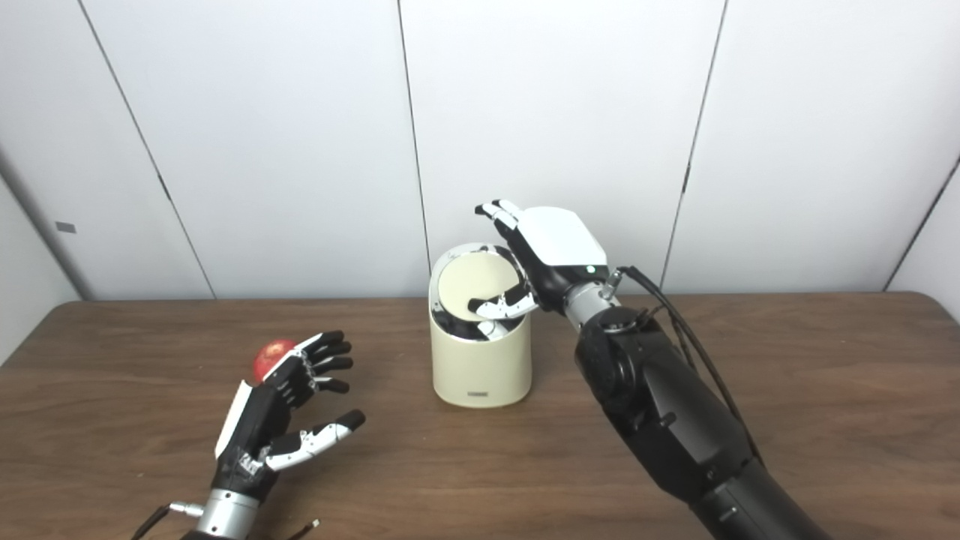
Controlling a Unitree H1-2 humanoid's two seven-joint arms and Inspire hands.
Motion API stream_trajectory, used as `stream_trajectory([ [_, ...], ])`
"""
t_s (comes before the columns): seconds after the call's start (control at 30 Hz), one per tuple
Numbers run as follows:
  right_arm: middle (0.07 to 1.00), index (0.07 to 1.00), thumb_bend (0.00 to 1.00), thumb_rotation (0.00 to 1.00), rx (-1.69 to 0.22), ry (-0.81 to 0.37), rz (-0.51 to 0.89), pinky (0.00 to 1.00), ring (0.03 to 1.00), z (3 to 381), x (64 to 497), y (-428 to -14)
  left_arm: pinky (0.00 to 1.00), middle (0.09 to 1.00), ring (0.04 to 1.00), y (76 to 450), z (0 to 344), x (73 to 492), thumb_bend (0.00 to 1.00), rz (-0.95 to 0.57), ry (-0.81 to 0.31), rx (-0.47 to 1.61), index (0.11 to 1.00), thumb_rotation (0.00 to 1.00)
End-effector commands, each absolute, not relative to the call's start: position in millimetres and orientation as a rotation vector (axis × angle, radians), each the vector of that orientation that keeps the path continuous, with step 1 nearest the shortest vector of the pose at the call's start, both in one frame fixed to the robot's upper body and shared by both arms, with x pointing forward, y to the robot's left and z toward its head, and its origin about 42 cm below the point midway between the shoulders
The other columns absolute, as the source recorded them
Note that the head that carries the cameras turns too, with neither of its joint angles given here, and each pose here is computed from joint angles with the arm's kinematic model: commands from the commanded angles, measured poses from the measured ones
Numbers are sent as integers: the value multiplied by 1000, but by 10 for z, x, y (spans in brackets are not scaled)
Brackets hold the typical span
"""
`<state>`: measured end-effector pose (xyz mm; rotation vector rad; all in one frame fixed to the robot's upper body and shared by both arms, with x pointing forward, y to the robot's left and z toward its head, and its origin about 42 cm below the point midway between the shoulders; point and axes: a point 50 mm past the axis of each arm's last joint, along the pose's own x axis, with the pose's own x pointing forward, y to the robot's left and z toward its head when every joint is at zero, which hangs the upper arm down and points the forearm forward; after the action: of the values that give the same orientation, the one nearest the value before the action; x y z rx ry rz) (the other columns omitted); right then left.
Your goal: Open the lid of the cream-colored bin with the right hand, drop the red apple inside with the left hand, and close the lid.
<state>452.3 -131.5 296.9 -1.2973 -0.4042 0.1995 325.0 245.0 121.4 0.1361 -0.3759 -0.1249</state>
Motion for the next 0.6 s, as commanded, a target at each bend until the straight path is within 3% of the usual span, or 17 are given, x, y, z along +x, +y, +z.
stream_trajectory([
  [0.0,945,914,986,304,-1355,-398,196,688,847,3037,4556,-1339,640,808,764,2358,983,3085,661,-113,-305,95,846,45],
  [0.13,941,918,944,313,-1257,-406,171,682,842,3126,4545,-1363,639,806,763,2364,982,3089,661,-115,-305,101,846,59],
  [0.37,909,898,890,283,-813,-386,56,658,835,3305,4420,-1601,638,805,760,2370,975,3106,660,-109,-310,112,847,55],
  [0.57,903,910,859,330,-641,-329,-15,683,843,2981,4251,-1929,626,801,754,2385,957,3139,673,-112,-312,107,839,56],
])
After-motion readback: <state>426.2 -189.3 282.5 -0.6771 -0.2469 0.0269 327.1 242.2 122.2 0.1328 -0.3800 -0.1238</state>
